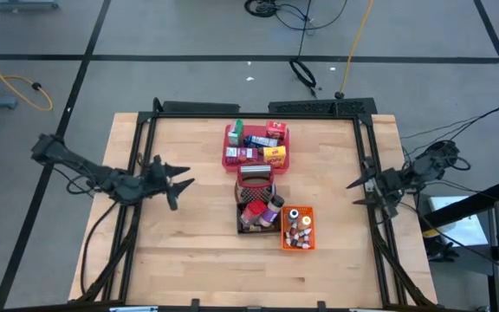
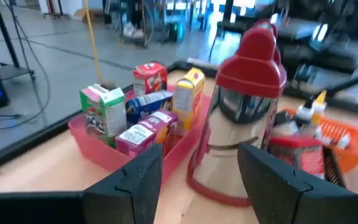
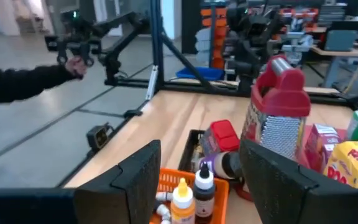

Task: Pick & Place Kitchen Items
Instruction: Return to Home Position

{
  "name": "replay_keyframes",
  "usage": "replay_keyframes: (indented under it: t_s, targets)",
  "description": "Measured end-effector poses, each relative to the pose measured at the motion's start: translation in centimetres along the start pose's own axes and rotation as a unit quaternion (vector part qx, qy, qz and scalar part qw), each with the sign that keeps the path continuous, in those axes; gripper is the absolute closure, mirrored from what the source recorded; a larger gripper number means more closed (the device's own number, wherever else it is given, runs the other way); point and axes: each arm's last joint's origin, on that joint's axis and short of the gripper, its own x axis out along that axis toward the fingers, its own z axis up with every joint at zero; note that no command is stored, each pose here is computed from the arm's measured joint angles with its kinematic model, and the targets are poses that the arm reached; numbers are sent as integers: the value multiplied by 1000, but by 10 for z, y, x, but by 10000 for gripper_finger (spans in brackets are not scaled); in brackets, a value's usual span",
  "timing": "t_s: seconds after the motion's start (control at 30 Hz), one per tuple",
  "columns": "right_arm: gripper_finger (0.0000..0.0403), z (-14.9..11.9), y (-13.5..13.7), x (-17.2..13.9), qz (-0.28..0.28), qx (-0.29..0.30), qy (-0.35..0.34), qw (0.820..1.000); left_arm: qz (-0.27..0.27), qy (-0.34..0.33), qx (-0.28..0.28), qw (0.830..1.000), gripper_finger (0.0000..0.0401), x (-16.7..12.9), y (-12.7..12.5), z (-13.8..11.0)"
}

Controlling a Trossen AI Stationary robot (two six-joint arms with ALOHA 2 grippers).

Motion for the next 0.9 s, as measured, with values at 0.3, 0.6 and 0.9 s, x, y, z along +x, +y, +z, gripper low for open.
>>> replay_keyframes:
  t_s: [0.3,0.6,0.9]
  targets:
    - [193,-37,7,36,-13,16,-28,999,-23,-63,-64,996,192,-3,19,-51]
    - [193,-80,10,63,-49,0,-95,994,-22,-66,-57,996,192,-3,19,-51]
    - [193,-81,10,64,-50,-3,-98,994,-15,-31,-57,998,192,-1,19,-59]
